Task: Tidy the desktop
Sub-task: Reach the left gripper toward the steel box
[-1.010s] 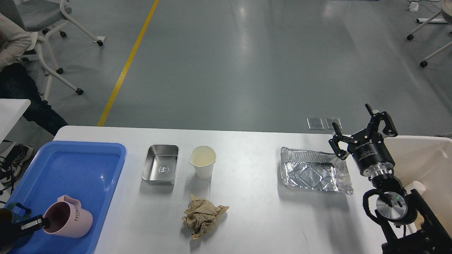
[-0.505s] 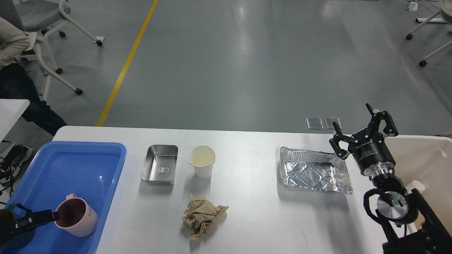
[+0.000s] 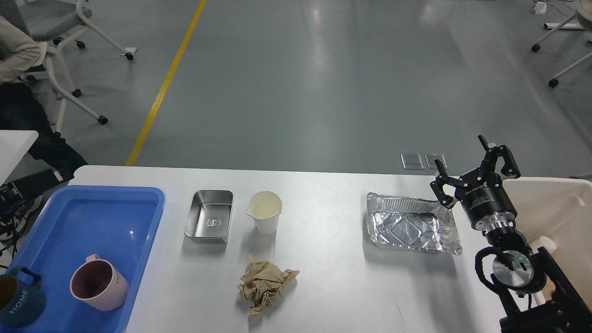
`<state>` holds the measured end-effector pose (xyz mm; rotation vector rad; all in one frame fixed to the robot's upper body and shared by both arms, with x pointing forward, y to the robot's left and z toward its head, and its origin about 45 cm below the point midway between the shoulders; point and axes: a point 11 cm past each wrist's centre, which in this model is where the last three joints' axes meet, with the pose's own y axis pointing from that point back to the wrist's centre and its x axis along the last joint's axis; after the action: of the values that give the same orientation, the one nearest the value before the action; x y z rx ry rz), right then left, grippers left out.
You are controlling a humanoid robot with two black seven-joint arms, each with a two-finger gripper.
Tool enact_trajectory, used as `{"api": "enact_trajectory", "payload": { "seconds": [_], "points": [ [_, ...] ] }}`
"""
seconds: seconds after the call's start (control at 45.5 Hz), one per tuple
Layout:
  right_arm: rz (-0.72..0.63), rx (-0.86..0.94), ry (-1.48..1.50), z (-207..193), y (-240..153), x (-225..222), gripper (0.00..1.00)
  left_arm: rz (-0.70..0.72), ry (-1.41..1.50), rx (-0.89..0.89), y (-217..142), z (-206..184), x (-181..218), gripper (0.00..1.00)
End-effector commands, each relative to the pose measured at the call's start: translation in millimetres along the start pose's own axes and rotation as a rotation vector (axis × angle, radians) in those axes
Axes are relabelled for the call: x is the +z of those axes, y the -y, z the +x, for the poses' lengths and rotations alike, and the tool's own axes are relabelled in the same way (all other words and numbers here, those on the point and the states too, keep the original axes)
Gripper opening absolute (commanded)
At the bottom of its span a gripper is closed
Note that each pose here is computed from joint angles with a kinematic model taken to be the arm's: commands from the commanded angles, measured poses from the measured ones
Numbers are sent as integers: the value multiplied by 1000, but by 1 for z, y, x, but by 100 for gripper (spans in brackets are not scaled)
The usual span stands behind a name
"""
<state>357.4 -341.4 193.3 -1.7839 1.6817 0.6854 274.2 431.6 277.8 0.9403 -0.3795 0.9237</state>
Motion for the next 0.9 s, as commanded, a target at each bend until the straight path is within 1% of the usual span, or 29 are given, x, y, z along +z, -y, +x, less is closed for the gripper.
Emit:
{"api": "enact_trajectory", "payload": {
  "seconds": [0.0,0.198,0.549,0.637,0.769,0.878],
  "points": [
    [0,5,-10,3,-2,-3,100,-22,3,10,0,-1,8,92],
    [-2,8,-13,4,-3,-3,100,-12,1,37,-1,-3,5,92],
    [-3,9,-12,5,-4,-3,100,42,-35,-26,4,-19,-8,92],
    [-6,11,-13,5,-5,-2,100,81,-76,-80,21,-37,-13,92],
    [-7,13,-14,6,-5,-2,100,189,-108,-115,45,-51,-25,92],
    [-8,19,-20,9,-7,-3,100,180,-127,-130,68,-59,-24,92]
  ]
}}
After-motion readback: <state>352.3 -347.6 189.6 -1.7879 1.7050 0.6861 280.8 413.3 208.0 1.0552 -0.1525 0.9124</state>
